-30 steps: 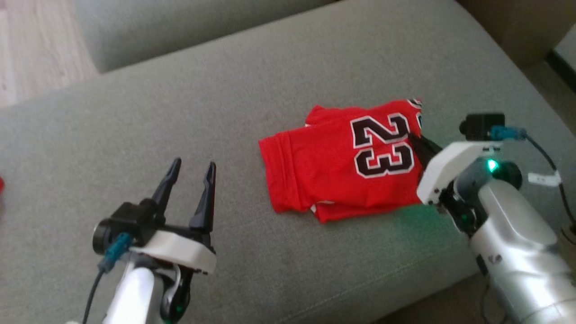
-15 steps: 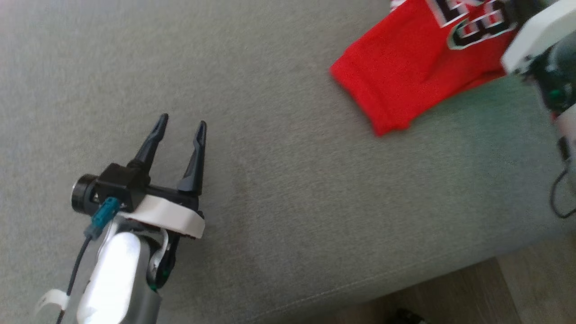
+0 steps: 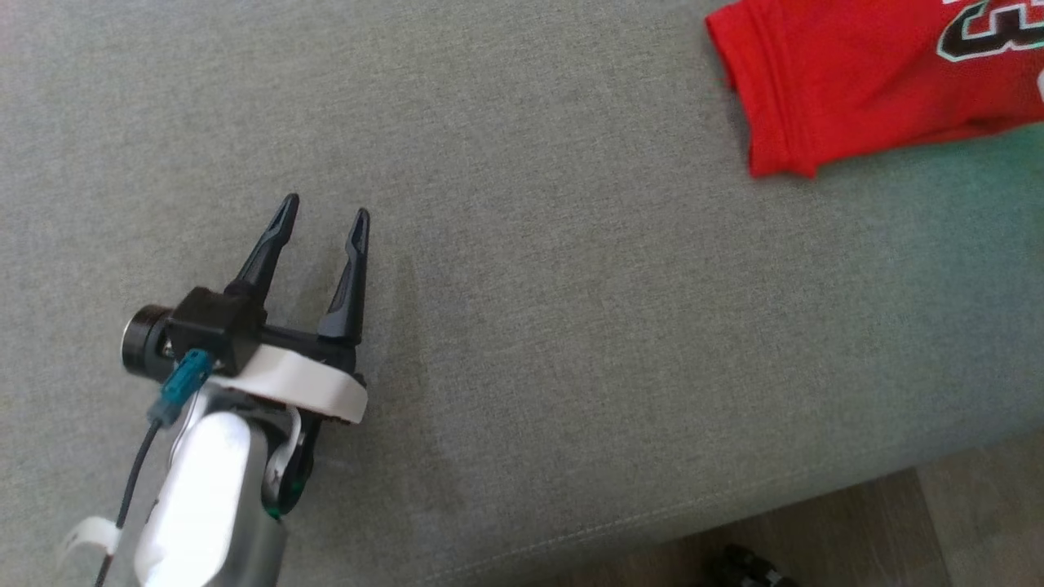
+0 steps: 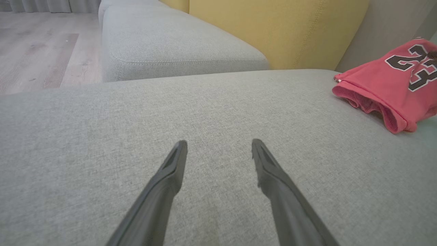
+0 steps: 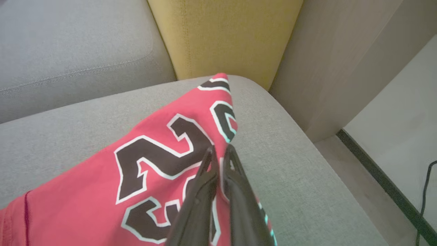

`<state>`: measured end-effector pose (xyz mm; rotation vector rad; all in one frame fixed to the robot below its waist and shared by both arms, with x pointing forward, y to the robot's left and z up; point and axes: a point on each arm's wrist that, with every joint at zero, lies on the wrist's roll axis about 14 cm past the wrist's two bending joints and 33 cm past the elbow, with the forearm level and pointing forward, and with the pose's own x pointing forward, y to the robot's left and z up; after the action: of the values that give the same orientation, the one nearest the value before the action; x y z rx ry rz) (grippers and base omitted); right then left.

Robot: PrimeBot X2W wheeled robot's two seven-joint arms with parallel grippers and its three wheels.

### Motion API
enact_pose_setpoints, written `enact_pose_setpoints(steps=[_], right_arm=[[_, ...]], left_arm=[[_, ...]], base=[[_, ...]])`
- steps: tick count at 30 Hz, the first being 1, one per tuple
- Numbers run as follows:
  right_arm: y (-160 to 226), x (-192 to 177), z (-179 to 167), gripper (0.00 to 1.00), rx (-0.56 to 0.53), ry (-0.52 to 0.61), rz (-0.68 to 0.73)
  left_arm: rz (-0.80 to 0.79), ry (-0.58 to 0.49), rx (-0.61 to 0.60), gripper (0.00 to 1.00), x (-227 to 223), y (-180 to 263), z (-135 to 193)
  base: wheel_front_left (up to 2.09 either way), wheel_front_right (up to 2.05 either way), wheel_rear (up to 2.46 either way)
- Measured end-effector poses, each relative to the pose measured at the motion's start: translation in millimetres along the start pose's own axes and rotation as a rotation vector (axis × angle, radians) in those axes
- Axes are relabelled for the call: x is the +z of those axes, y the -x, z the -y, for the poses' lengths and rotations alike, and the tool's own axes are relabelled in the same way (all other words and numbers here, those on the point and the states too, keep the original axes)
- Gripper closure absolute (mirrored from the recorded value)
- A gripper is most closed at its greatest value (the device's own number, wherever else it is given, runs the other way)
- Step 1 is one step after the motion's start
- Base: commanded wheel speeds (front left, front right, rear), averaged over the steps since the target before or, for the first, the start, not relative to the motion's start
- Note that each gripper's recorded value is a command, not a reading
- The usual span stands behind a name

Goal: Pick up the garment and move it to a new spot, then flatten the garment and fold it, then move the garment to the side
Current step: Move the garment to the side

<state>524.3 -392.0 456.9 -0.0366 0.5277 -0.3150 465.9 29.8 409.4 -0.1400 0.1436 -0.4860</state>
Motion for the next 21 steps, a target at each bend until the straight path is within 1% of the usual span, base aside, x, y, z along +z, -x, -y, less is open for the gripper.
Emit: enact_pose_setpoints(steps=[1, 6, 10, 12, 15, 17, 21], right_arm=[[0, 2, 1, 0.00, -0.005, 0.007, 0.005], [6, 18, -6, 0.00, 0.008, 0.078, 0.095], [17, 43, -24, 0.00, 0.051, 0.130, 0.210], [27, 60, -36, 0.00, 0.081, 0.129, 0.286], [47, 87, -64, 0.00, 0.152, 0.115, 0.405], [63, 98, -87, 0.00, 0.216, 0.100, 0.474], [100, 96, -125, 0.00, 0.340, 0.060, 0.563]], left_arm=[[0.001, -0.002, -0.001, 0.00, 1, -1, 0], [0.018, 0.005, 0.010, 0.00, 9, 3, 0], [0.050, 0.012, 0.041, 0.00, 23, 10, -2], [0.075, 0.013, 0.059, 0.00, 34, 17, -4], [0.106, 0.012, 0.107, 0.00, 49, 32, -10], [0.126, 0.012, 0.151, 0.00, 57, 46, -17], [0.182, -0.008, 0.245, 0.00, 79, 80, -34]], base=[[0.00, 0.00, 0.00], [0.00, 0.00, 0.00], [0.00, 0.00, 0.00], [0.00, 0.00, 0.00], [0.00, 0.00, 0.00], [0.00, 0.00, 0.00], [0.00, 0.00, 0.00]])
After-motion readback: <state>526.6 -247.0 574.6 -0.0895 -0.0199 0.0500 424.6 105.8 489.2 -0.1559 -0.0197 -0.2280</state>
